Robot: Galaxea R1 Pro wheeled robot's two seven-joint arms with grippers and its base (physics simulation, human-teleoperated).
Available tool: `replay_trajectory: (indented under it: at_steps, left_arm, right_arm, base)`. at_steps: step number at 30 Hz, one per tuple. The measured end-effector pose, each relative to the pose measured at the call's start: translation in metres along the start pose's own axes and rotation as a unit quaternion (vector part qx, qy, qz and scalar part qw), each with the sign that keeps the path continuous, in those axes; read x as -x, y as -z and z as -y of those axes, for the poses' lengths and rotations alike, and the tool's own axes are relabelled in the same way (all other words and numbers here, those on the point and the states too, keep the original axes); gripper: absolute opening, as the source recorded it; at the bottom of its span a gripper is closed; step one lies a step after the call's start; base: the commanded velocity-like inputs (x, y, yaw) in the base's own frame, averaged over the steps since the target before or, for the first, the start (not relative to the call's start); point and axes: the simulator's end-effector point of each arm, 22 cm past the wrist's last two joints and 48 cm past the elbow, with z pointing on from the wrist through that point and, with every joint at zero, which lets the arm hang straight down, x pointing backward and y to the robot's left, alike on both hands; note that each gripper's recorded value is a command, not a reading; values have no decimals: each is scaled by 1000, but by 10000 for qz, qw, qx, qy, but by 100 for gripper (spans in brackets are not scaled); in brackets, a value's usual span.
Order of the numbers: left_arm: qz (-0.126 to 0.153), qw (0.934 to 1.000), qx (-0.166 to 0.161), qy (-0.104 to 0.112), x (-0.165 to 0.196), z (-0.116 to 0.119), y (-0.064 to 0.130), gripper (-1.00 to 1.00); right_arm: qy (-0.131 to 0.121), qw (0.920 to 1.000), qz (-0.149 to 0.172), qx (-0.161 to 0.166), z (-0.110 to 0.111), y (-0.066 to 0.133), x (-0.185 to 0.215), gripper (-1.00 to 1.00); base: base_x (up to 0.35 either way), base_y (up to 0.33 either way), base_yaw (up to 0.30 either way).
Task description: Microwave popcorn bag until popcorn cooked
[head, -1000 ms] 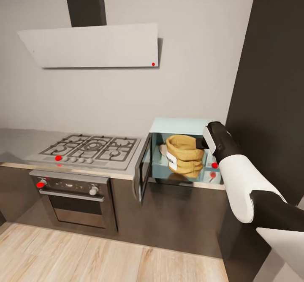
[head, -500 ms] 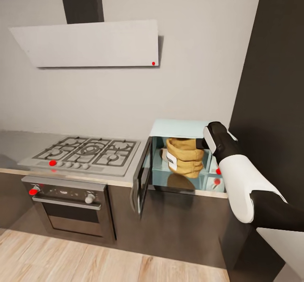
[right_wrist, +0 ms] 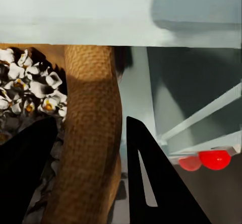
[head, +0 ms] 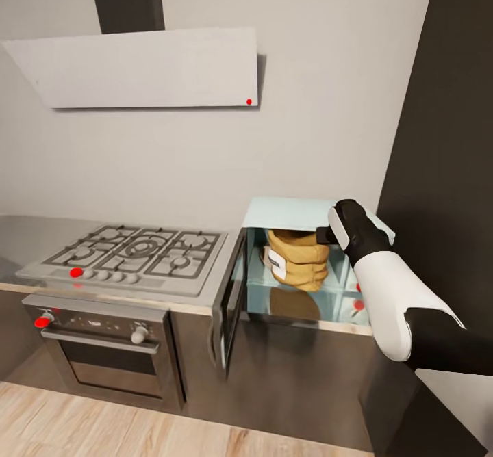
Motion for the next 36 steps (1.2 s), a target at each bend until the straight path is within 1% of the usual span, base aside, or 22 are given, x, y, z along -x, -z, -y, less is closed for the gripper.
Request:
replay_trajectory:
  at_steps: [9,17,28,33,36]
  left_arm:
    - [1,10000,7,17,0,-1,0,100]
    - [2,10000,8,20,1,-1,0,100]
    - [4,10000,9,22,1,-1,0,100]
    - [3,10000,4,18,1,-1,0,100]
    - [3,10000,4,19,1,-1,0,100]
  right_arm:
    - [9,10000,-10,1,-1,-1,-2,-100]
    - [113,9999,44,-78,-5,2,1,-100]
    - [78,9999,31,-70,-5,2,0,-100]
    - [24,10000,-10,49,-10,1,-3,-100]
    - [17,10000,-12,64,-11,0,-3,-100]
  base:
    - [30,0,0]
    - [0,0,0]
    - [4,0,0]
    - [111,0,0]
    - [20,0,0]
